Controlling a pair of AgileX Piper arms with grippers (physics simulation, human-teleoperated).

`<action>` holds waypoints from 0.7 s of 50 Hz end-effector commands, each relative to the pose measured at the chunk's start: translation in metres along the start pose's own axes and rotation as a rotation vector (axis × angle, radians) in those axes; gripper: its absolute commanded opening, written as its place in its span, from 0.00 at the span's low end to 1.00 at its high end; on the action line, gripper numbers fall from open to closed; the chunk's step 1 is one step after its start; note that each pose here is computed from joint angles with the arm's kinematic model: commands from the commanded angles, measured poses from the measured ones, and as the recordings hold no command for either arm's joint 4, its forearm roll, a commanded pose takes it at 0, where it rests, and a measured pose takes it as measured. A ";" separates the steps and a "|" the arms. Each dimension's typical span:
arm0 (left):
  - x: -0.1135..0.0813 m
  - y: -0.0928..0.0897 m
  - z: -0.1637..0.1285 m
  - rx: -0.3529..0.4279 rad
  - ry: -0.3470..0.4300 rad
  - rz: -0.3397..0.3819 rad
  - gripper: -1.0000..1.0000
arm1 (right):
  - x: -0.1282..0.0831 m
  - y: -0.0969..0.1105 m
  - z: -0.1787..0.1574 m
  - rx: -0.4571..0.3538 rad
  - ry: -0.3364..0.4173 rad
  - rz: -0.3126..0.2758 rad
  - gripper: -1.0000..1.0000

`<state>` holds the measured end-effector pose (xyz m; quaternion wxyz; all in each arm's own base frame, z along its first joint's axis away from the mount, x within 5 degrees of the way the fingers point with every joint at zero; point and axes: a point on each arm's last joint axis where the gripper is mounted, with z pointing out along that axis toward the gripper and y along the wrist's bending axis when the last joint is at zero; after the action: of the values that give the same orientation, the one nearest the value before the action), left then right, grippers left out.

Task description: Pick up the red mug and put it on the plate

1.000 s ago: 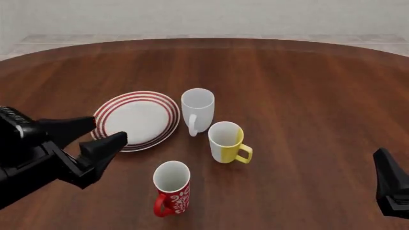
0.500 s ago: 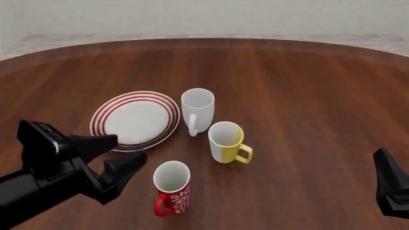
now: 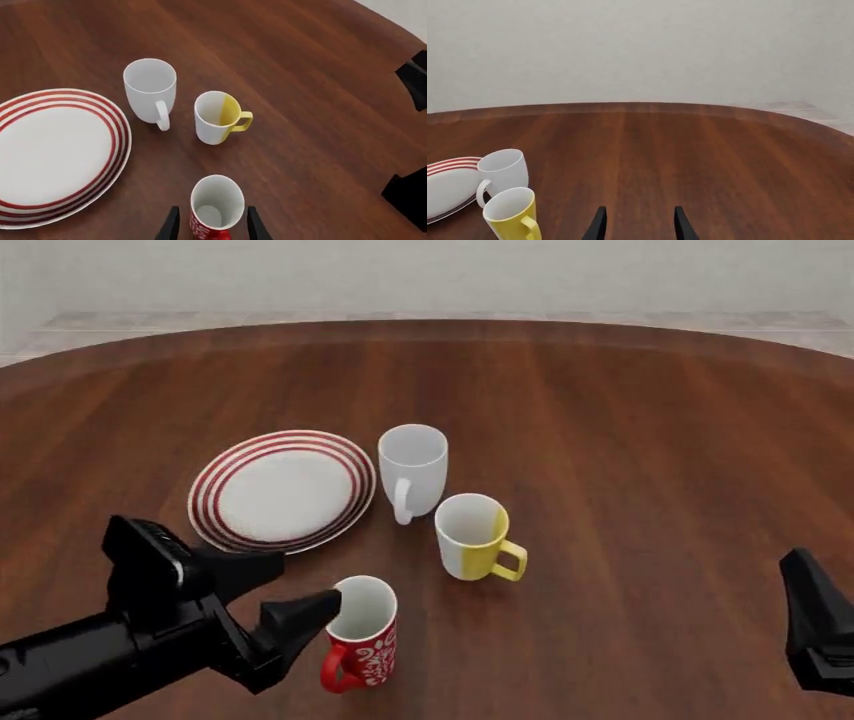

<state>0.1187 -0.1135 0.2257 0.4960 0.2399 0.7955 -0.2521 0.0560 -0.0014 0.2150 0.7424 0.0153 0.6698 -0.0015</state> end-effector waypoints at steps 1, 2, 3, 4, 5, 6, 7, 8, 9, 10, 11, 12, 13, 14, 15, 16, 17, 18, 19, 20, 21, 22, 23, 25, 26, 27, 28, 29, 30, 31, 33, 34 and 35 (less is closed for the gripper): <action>0.016 -0.001 0.015 0.008 0.067 0.014 1.00 | 0.000 0.000 0.000 -0.005 0.000 -0.004 1.00; 0.018 0.000 0.016 0.002 0.075 0.018 1.00 | 0.000 0.000 0.000 -0.006 -0.001 -0.006 1.00; 0.018 0.001 0.016 0.002 0.075 0.018 1.00 | 0.000 0.000 0.000 -0.006 -0.001 -0.006 1.00; 0.020 -0.001 0.019 0.010 0.086 0.012 1.00 | 0.000 0.000 0.000 -0.006 -0.001 -0.006 1.00; 0.019 -0.001 0.017 0.010 0.082 0.021 1.00 | 0.000 0.000 0.000 -0.005 0.000 -0.006 1.00; 0.019 -0.001 0.017 0.009 0.084 0.020 1.00 | 0.000 0.000 0.000 -0.004 -0.001 -0.007 1.00; 0.018 -0.003 0.016 0.016 0.088 0.016 1.00 | 0.000 0.000 0.000 -0.003 -0.002 -0.008 1.00; 0.017 -0.003 0.015 0.016 0.087 0.016 1.00 | 0.000 0.000 0.000 -0.003 -0.002 -0.008 1.00; 0.017 -0.003 0.015 0.016 0.087 0.016 1.00 | 0.000 0.000 0.000 -0.003 -0.002 -0.008 1.00; 0.017 -0.003 0.014 0.019 0.085 0.011 1.00 | 0.000 0.000 0.000 -0.005 -0.001 -0.009 1.00; 0.016 -0.004 0.013 0.020 0.085 0.012 1.00 | 0.000 0.000 0.000 -0.006 -0.001 -0.010 1.00; 0.017 -0.004 0.013 0.020 0.086 0.011 1.00 | 0.000 0.000 0.000 -0.007 0.000 -0.010 1.00; 0.016 -0.004 0.012 0.021 0.087 0.011 1.00 | 0.000 0.000 0.000 -0.008 0.001 -0.011 1.00; 0.017 -0.004 0.012 0.021 0.088 0.015 1.00 | 0.000 0.000 0.000 -0.008 0.001 -0.011 1.00; 0.017 -0.004 0.011 0.020 0.090 0.014 1.00 | 0.000 0.001 0.000 -0.009 0.002 -0.012 1.00; 0.018 -0.003 0.011 0.018 0.092 0.013 1.00 | 0.000 0.000 0.000 -0.009 0.002 -0.012 1.00; 0.019 -0.003 0.011 0.020 0.096 0.014 1.00 | 0.000 0.000 0.000 -0.008 0.002 -0.012 1.00; 0.019 -0.003 0.011 0.019 0.099 0.013 1.00 | 0.000 0.000 0.000 -0.008 0.002 -0.012 1.00; 0.020 -0.003 0.011 0.017 0.102 0.009 1.00 | 0.001 0.000 0.000 -0.008 0.003 -0.012 1.00; 0.020 -0.003 0.011 0.018 0.103 0.012 1.00 | 0.001 0.000 0.000 -0.008 0.003 -0.012 1.00; 0.020 -0.003 0.011 0.019 0.105 0.011 1.00 | 0.001 0.000 0.000 -0.009 0.003 -0.011 1.00; 0.021 -0.003 0.011 0.016 0.107 0.008 1.00 | 0.001 0.001 0.000 -0.009 0.003 -0.011 1.00; 0.022 -0.003 0.011 0.016 0.110 0.003 1.00 | 0.001 0.001 0.000 -0.010 0.004 -0.012 1.00; 0.024 -0.003 0.012 0.020 0.111 0.006 1.00 | 0.001 0.001 0.000 -0.011 0.004 -0.012 1.00; 0.025 -0.003 0.014 0.019 0.115 -0.001 1.00 | 0.001 0.001 0.000 -0.011 0.005 -0.012 1.00; 0.025 -0.003 0.015 0.020 0.117 -0.001 1.00 | 0.001 0.001 0.000 -0.012 0.005 -0.013 1.00; 0.025 -0.004 0.014 0.021 0.116 -0.004 1.00 | 0.001 0.001 0.000 -0.012 0.004 -0.014 1.00; 0.025 -0.003 0.014 0.019 0.117 -0.010 1.00 | 0.001 0.001 0.000 -0.013 0.004 -0.015 1.00; 0.026 -0.004 0.015 0.020 0.121 -0.014 1.00 | 0.001 0.001 0.000 -0.012 0.004 -0.014 1.00; 0.028 -0.003 0.015 0.020 0.123 -0.014 1.00 | 0.001 0.001 0.000 -0.011 0.004 -0.014 1.00; 0.031 -0.004 0.018 0.023 0.137 -0.018 1.00 | 0.001 0.001 0.000 -0.011 0.005 -0.014 1.00; 0.031 -0.004 0.018 0.025 0.138 -0.016 1.00 | 0.001 0.001 0.000 -0.011 0.005 -0.015 1.00; 0.033 -0.004 0.018 0.023 0.144 -0.021 1.00 | 0.001 0.001 0.000 -0.012 0.005 -0.015 1.00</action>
<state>0.1166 -0.1221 0.1981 0.4465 0.2567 0.8208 -0.2470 0.0560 -0.0008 0.2144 0.7412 0.0072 0.6712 -0.0028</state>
